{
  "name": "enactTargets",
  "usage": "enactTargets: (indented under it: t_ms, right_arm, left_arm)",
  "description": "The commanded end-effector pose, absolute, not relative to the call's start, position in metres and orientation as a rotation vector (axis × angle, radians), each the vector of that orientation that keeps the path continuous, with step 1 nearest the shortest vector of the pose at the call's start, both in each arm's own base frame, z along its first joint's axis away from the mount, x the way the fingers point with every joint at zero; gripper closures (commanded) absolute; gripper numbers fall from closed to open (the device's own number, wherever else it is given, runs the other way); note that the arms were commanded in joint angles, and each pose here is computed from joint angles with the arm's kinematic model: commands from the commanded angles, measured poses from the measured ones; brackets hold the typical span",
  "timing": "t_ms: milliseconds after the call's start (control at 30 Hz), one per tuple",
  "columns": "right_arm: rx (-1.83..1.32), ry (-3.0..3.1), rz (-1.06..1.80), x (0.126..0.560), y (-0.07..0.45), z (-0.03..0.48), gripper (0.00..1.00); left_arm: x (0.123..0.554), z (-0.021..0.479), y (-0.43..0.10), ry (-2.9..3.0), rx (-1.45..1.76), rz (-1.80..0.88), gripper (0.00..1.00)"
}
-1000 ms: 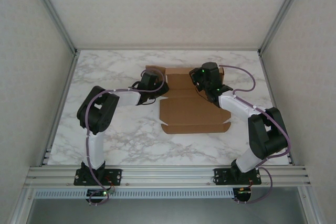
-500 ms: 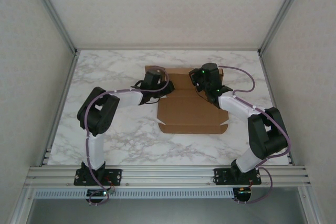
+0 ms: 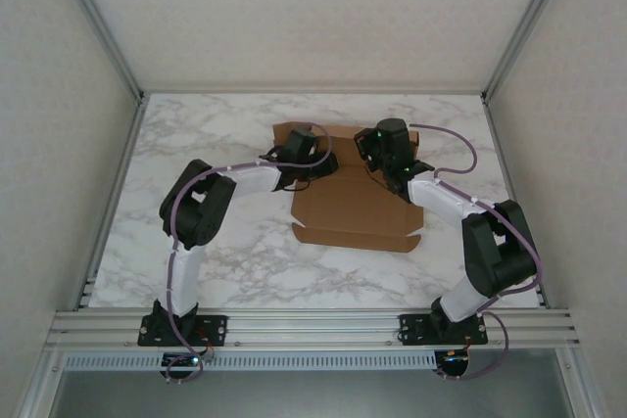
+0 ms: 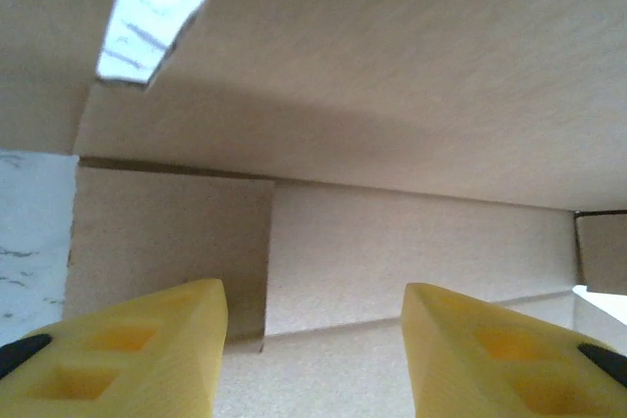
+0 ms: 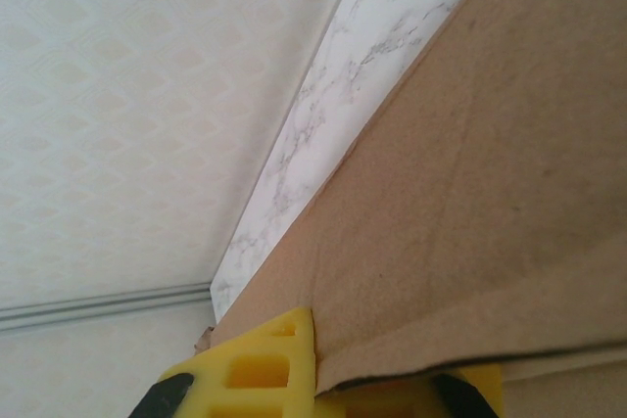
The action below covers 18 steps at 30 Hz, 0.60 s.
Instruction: Fold the paper box
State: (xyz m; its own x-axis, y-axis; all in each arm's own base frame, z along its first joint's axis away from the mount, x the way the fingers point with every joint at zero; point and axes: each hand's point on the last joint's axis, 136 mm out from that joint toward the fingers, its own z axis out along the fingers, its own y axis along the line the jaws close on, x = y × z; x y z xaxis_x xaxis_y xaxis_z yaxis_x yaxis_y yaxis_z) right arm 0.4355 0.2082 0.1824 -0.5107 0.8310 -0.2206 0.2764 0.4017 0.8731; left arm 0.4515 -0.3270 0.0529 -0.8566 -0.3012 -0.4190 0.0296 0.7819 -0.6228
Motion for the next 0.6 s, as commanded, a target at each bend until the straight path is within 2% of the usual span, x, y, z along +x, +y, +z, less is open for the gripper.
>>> enactTargets:
  t_ms: [0, 267, 567]
  right_arm:
    - [0.905, 2.091, 1.025, 0.423, 0.213, 0.17, 1.0]
    - [0.882, 2.08, 0.992, 0.429, 0.203, 0.179, 1.0]
    - [0.908, 2.07, 0.99, 0.434, 0.19, 0.175, 1.0]
  left_arm:
    - [0.441, 0.04, -0.324, 2.512, -0.181, -0.853, 0.49]
    - [0.438, 0.108, -0.301, 2.408, -0.088, -0.823, 0.46]
    - [0.411, 0.141, -0.282, 2.384, -0.025, -0.809, 0.45]
